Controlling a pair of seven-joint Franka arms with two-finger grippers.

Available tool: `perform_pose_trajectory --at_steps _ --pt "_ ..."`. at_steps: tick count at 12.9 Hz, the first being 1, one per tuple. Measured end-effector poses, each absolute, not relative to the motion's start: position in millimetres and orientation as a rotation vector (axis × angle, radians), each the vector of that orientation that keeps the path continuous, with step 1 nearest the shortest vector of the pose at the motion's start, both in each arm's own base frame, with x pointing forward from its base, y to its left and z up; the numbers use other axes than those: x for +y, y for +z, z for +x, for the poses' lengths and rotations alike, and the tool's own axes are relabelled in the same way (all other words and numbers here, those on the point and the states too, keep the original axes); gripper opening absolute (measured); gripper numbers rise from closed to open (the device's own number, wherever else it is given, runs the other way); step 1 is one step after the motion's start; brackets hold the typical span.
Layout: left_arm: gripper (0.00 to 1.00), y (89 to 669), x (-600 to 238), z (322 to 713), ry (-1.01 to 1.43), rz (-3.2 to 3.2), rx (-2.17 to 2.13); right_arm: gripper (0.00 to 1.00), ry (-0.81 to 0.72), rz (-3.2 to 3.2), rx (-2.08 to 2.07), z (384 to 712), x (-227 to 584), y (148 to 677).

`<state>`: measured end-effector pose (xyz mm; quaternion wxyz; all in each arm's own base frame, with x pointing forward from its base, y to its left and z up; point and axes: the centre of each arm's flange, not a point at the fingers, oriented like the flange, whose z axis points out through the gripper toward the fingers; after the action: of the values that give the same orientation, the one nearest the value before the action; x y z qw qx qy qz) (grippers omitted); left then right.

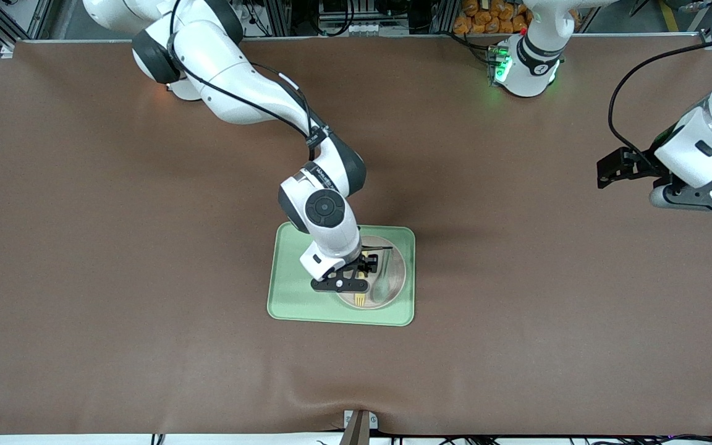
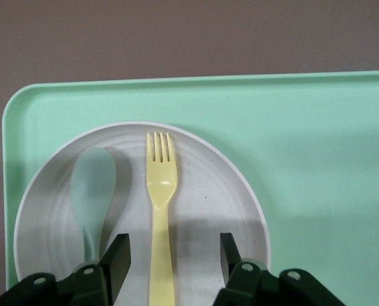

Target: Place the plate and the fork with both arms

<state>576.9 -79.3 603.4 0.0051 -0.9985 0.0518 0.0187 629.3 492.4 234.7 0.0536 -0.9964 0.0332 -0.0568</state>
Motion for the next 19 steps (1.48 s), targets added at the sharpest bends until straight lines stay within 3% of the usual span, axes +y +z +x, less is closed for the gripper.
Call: perform_pose_trajectory --at_steps 11,18,19 --pt "1.00 651 -69 545 -0.004 -3.132 0.159 0.56 -0.169 -3.043 0.067 620 502 203" --pt "1.00 646 -78 523 0.127 -3.146 0.262 0.51 -0.166 -3.045 0.060 617 505 198" --pt "1.00 645 -77 523 0.129 -3.143 0.262 0.46 -0.166 -3.045 0.060 617 505 197"
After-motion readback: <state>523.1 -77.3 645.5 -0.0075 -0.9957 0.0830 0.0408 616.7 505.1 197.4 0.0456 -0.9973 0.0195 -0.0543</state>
